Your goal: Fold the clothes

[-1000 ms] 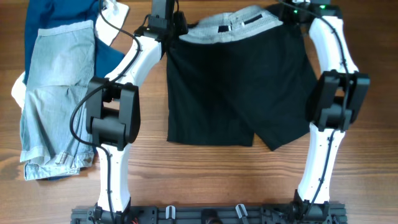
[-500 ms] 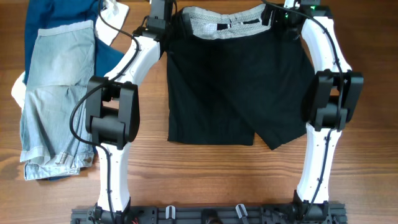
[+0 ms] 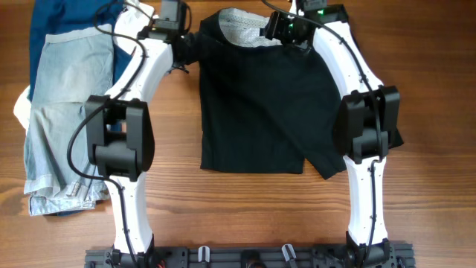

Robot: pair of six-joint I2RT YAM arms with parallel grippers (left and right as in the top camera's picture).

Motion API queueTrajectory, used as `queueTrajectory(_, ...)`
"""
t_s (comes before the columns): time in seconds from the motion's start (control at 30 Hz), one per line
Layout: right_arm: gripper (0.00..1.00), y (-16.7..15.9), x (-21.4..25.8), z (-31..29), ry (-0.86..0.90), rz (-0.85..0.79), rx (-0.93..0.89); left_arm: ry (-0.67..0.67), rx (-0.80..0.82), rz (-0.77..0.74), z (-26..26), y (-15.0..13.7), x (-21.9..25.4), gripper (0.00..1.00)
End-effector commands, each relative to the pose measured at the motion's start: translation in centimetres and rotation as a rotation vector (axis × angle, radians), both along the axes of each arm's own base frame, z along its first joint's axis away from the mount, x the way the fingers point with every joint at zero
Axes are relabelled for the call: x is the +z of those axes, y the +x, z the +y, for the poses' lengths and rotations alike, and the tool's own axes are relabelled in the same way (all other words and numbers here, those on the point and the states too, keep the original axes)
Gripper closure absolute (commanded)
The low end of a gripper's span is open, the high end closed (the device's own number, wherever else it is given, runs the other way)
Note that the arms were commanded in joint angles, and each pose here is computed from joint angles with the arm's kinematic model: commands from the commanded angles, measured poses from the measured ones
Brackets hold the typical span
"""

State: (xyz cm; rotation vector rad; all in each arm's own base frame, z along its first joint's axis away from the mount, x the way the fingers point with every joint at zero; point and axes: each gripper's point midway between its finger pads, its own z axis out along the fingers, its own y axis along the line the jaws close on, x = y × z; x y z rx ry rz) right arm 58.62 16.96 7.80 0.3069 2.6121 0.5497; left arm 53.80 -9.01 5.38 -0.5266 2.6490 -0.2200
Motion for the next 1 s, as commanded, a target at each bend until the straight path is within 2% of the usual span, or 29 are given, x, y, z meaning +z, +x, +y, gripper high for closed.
queueTrajectory(0.0, 0.41, -0.1, -2.7, -0.3, 0.045, 0.086, -0.166, -0.012, 0.079, -0.036, 1.9, 0.3, 2.6, 0.00)
queueTrajectory(0.27, 0.41, -1.2, -7.2, 2.4, 0.099, 0.179, -0.180, -0.010, 0.081, -0.024, 2.1, 0.0, 2.5, 0.00)
queueTrajectory(0.47, 0.36, 0.8, -9.9, 3.1, 0.135, 0.127, -0.204, -0.010, 0.079, -0.024, 2.0, 0.0, 2.5, 0.00)
queueTrajectory(0.53, 0.38, 2.1, -9.6, 3.4, 0.150, 0.064, -0.190, -0.010, 0.077, -0.024, 1.9, 0.0, 2.5, 0.00)
queueTrajectory(0.6, 0.53, 4.1, -8.1, 3.6, 0.145, -0.057, -0.149, -0.010, 0.077, -0.024, 1.9, 0.0, 2.5, 0.00)
queueTrajectory(0.67, 0.58, 6.3, -5.5, 4.3, 0.154, -0.209, -0.089, -0.010, 0.077, -0.024, 1.9, 0.0, 2.5, 0.00)
queueTrajectory(0.77, 0.58, 8.2, -3.0, 4.5, 0.165, -0.347, -0.069, -0.010, 0.075, -0.024, 1.8, 0.0, 2.4, 0.00)
queueTrajectory(0.87, 0.54, 9.5, -1.9, 3.4, 0.128, -0.424, -0.127, -0.014, 0.073, -0.023, 1.7, 0.0, 2.4, 0.00)
queueTrajectory(0.97, 0.43, 11.1, -0.2, 1.9, 0.056, -0.546, -0.182, -0.020, 0.064, -0.023, 1.3, -0.1, 2.5, 0.00)
